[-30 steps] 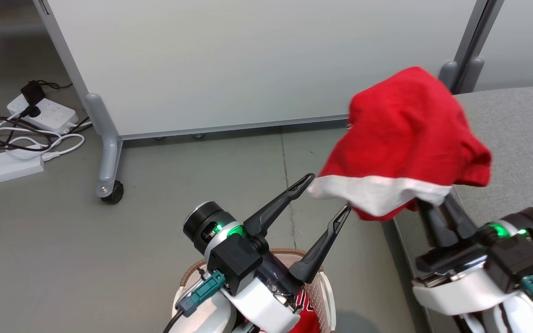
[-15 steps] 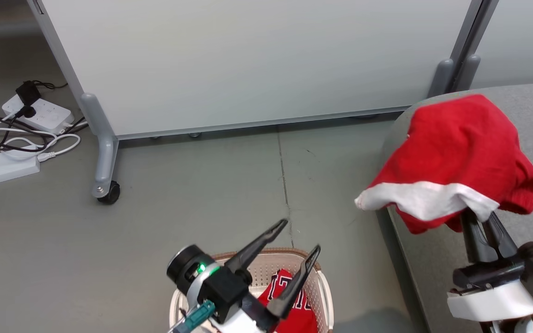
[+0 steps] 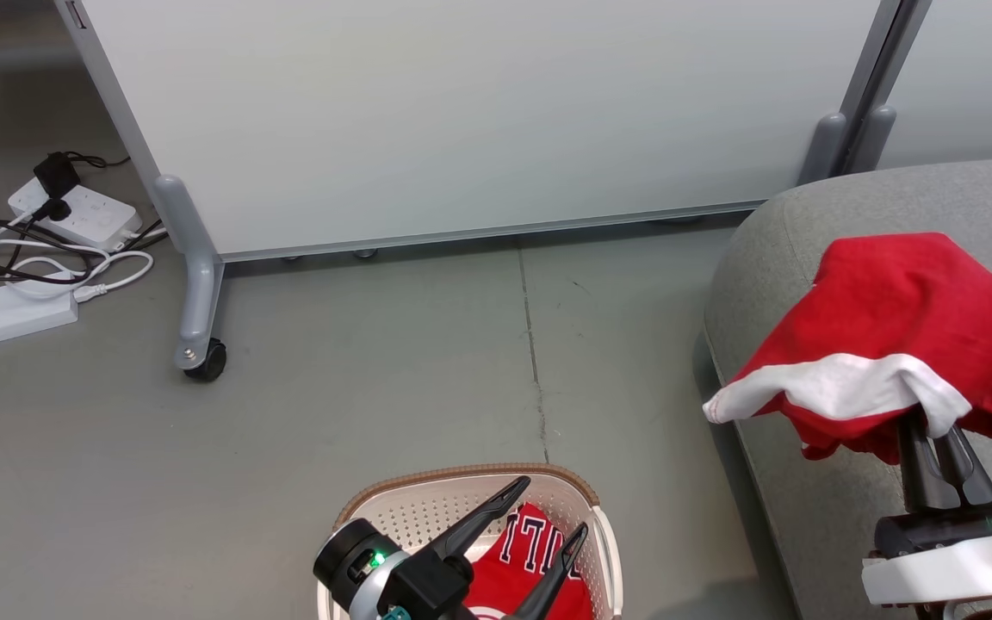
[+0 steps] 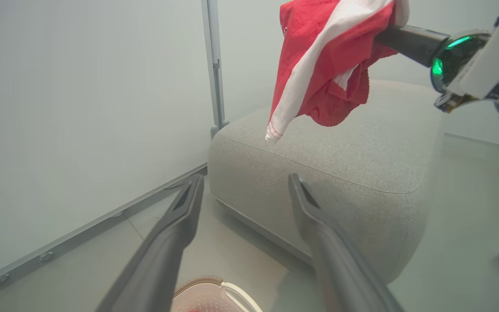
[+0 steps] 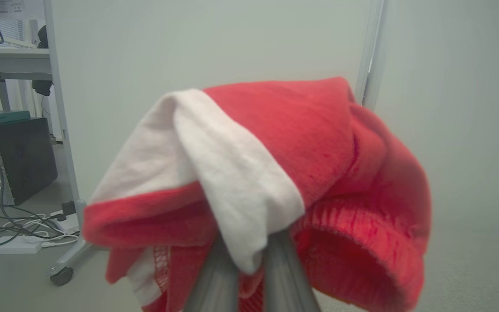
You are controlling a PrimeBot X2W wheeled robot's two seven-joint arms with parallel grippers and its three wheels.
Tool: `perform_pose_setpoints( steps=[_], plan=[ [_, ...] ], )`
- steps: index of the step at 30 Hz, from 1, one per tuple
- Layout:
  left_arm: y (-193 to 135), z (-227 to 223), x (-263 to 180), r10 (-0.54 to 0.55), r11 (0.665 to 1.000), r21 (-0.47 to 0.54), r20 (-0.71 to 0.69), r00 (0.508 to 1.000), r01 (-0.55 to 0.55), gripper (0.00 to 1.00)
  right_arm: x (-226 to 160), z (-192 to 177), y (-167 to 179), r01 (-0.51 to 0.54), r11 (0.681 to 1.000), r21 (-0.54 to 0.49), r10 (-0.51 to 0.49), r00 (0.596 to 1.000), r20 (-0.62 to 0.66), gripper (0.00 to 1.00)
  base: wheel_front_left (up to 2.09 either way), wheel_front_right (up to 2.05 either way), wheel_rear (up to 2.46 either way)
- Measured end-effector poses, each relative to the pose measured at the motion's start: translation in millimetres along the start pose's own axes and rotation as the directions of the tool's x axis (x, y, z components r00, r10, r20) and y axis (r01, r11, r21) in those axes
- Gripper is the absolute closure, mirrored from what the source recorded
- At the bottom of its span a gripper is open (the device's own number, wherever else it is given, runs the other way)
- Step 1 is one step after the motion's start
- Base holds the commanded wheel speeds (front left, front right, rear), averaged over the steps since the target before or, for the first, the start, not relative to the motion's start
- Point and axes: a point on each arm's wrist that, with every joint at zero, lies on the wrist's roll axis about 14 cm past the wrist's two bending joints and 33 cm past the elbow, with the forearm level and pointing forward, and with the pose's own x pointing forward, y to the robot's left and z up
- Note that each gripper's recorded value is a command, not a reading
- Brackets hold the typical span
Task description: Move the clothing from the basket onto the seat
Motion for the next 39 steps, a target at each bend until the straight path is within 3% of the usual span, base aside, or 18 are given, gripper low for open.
perform_pose_setpoints(
  steps=[7,25,39],
  plan=[
    [-3.9,1.4,0.3,-0.003,1.0,-0.01,0.007,1.0,0.003,0.0,-6.0,-14.2,-6.2,0.029,0.999,0.023,-0.028,0.999,-0.045,1.0,0.0,0.0,0.0],
    [-17.0,-6.2,6.5,-0.061,0.998,-0.019,-0.015,0.998,0.061,0.0,-13.5,-10.0,-25.5,0.086,0.996,0.003,-0.086,0.996,-0.039,1.0,0.0,0.0,0.0],
    [-59.2,-10.6,38.8,-0.248,0.968,-0.049,-0.013,0.969,0.247,0.0,-53.3,-0.5,-80.2,0.261,0.963,-0.068,-0.264,0.963,-0.043,1.0,0.0,0.0,0.0]
  ],
)
